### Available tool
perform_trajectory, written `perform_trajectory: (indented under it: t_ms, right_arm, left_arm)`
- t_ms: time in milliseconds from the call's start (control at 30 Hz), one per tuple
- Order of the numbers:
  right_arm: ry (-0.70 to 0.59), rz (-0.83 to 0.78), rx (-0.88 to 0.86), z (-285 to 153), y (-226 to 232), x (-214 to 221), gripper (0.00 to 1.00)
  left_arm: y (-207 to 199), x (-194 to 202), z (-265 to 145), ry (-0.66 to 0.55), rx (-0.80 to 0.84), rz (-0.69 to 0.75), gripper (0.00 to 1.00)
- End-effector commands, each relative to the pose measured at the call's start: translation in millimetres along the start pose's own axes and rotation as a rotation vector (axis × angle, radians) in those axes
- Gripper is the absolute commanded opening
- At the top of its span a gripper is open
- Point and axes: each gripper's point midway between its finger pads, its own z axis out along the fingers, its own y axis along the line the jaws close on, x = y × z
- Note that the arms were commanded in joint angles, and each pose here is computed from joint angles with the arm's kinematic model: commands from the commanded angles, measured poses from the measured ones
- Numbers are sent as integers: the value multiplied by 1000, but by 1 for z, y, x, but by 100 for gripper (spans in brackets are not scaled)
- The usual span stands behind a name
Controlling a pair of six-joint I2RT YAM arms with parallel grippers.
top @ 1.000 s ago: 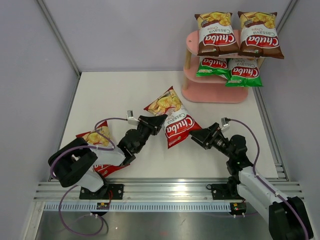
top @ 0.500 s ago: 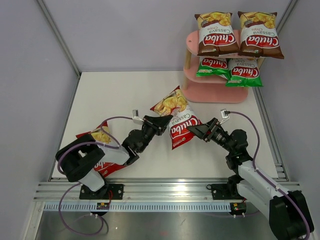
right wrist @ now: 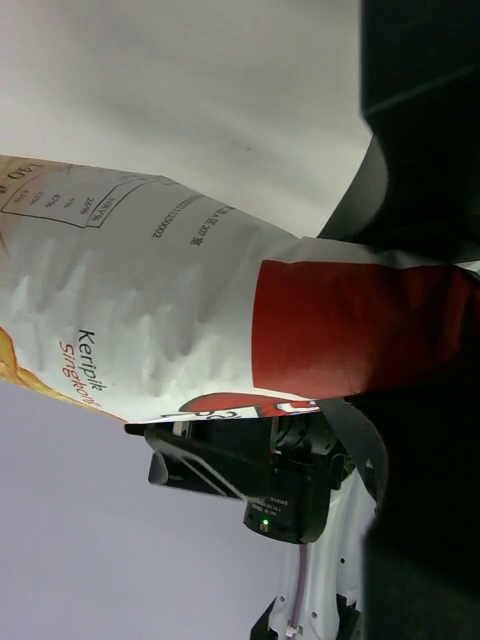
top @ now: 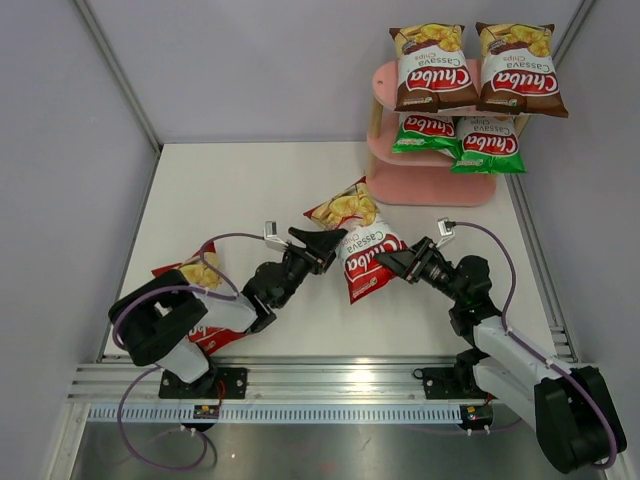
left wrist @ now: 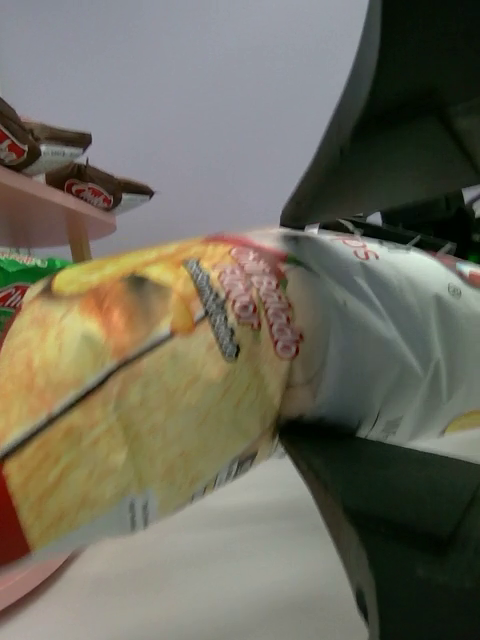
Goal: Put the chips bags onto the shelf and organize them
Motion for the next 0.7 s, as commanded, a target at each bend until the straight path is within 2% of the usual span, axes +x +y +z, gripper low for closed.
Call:
perform_trajectory:
  t_ms: [0, 67, 100, 133, 233, 300, 333, 367, 433, 500, 667]
  right_arm:
    - [-96, -111, -38, 2, 15, -21, 39]
    - [-111, -117, -7, 2, 7, -24, 38]
    - [-116, -120, -3, 3, 6, -25, 38]
    - [-129, -116, 18, 2, -1, -29, 38]
    - [-164, -107, 60, 1, -16, -44, 38]
    - [-174, -96, 70, 2, -25, -53, 38]
    - [-189, -80, 78, -1, -31, -60, 38]
    - [-206, -98, 50, -1, -28, -66, 38]
    - [-202, -71, 66, -1, -40, -70, 37]
    - [-230, -75, 80, -5, -49, -83, 37]
    - [-293, -93, 138, -17, -72, -116, 37]
  left_arm:
    - [-36, 7, -16, 47, 89, 34, 94]
    - [-10, 1, -22, 29, -28, 78, 99]
    - [1, -6, -27, 0, -78, 101, 99]
    - [-7, -14, -32, -20, -76, 113, 99]
    - [27, -27, -50, -39, -244, 233, 99]
    - [11, -39, -56, -68, -245, 300, 99]
    - [24, -42, -64, -55, -323, 351, 99]
    - [10, -52, -69, -86, -305, 366, 99]
    - [13, -60, -80, -92, -341, 437, 99]
    - [-1, -74, -91, -133, -324, 467, 99]
    - [-21, -89, -112, -144, -310, 570, 99]
